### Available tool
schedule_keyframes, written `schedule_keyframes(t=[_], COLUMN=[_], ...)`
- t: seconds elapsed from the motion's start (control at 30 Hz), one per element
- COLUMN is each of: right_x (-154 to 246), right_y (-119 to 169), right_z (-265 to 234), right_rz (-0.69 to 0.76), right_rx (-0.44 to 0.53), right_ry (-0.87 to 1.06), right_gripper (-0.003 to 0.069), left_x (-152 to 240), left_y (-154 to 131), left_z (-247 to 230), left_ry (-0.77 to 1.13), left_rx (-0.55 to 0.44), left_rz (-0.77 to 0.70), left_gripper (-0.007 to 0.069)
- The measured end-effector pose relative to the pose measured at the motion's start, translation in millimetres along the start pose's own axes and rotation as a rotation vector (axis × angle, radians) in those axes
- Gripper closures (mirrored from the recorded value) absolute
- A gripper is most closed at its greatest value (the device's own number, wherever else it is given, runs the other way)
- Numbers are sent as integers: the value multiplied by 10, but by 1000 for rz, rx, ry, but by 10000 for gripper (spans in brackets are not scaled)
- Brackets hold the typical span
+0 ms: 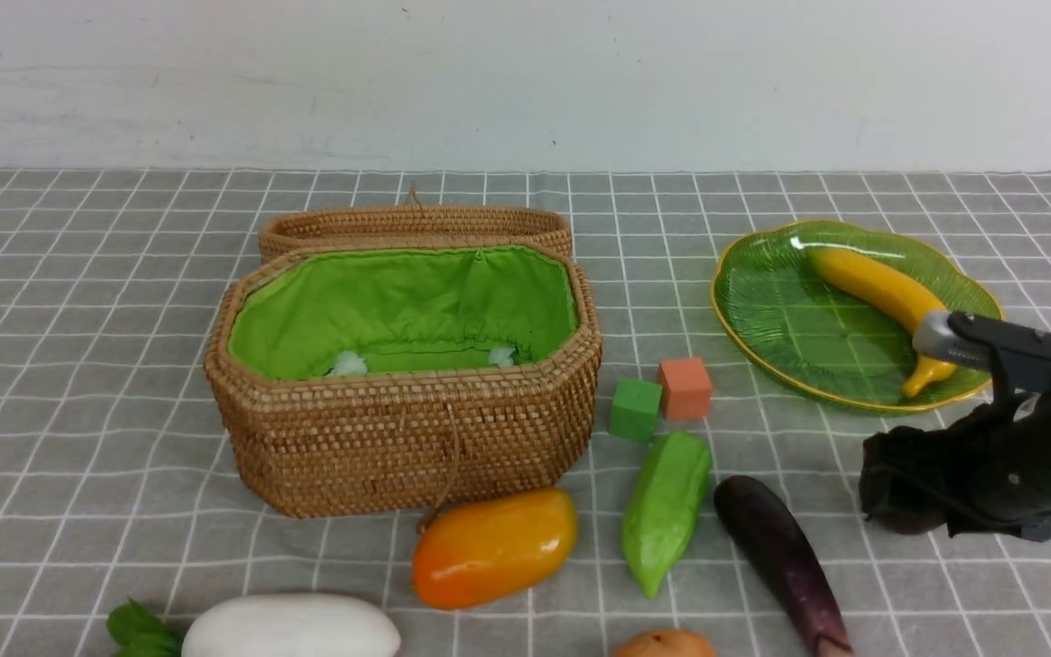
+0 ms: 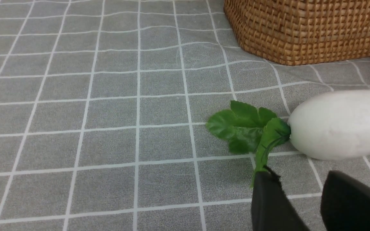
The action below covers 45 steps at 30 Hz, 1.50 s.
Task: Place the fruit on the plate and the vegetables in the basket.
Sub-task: Use the right arm to grab a mangosteen and put it into the right plate, then grab an eggplant with your right arm and place it in the basket on the left.
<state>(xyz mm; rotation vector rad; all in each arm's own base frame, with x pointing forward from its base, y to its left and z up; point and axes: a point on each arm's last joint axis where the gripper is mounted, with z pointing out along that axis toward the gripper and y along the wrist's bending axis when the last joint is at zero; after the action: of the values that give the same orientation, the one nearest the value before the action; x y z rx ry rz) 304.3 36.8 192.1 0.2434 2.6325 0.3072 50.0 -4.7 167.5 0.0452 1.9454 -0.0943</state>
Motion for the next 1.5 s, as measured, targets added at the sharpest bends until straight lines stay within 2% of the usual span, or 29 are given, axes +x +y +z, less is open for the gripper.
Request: schedule_keyframes(t=[0.2,0.33,0.47,0.63,0.7,0.77,0.9,0.97,1.2,1.3,1.37,1.5], right_x=[-371,-897,-1174,-1331,-1293,-1259,-1266,-1274,-1250,-1045,-676,-180], right_y=[200,400,460,422,374,348,351,365,496,701,912,1017], right_z=[-449,-715,-613,-50,208,335,331,263,-231,-536,-676,-593], right_rz=[-35,-99,-128,-68,-36,-15,-8,-11,-65,-149,-238,-326], right_rx=[-61,-87,-72,-37,-21,-13,-14,-17,-42,-67,-95,-99], right_ry=[-127,-231,-239,-122,-60,-24,-24,-28,-42,-8,56,151], right_gripper=[140,140,141,141,137,93,-8,-17,23,46,65,69], left_x=[0,0,0,0,0,0,0,0,0,0,0,0], left_y=[0,0,0,0,0,0,0,0,0,0,0,0], left_z=[0,0,0,0,0,0,0,0,0,0,0,0], left_ry=[0,0,0,0,0,0,0,0,0,0,0,0], left_rx=[0,0,0,0,0,0,0,0,0,0,0,0], left_rz=[0,0,0,0,0,0,0,0,0,0,0,0], left_gripper=[386,386,386,386,386,386,386,386,386,386,386,386])
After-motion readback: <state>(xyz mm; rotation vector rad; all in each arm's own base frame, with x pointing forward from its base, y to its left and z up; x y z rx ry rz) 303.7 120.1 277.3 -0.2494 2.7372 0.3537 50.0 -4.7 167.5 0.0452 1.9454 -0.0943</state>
